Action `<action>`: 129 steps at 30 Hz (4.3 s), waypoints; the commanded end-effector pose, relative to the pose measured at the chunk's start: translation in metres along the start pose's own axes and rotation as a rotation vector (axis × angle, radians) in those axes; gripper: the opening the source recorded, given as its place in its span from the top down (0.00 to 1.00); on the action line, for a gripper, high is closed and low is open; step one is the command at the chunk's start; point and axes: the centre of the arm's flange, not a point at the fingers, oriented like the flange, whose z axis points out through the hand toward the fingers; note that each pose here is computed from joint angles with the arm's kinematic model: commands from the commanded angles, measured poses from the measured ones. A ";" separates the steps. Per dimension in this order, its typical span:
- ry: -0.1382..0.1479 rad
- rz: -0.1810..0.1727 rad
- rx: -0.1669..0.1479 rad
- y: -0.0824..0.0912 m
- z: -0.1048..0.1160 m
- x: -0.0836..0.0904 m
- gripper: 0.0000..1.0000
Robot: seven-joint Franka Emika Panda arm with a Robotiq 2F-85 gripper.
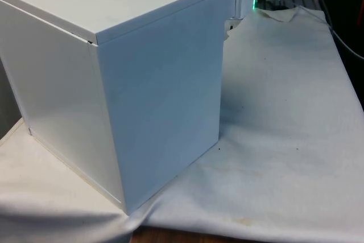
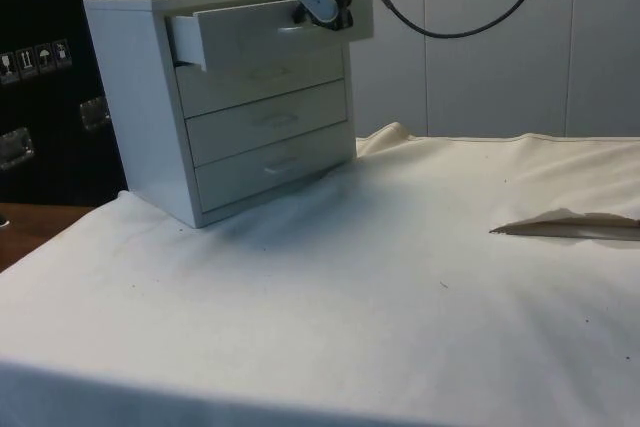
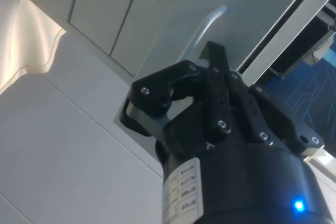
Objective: Open the drawer, then close it.
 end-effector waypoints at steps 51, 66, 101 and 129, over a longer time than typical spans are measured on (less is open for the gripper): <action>0.007 -0.011 0.001 0.049 0.067 -0.016 1.00; 0.016 0.024 -0.013 0.049 0.049 -0.010 1.00; 0.059 0.127 -0.100 0.053 -0.038 -0.005 1.00; 0.078 0.171 -0.137 0.048 -0.067 -0.004 0.60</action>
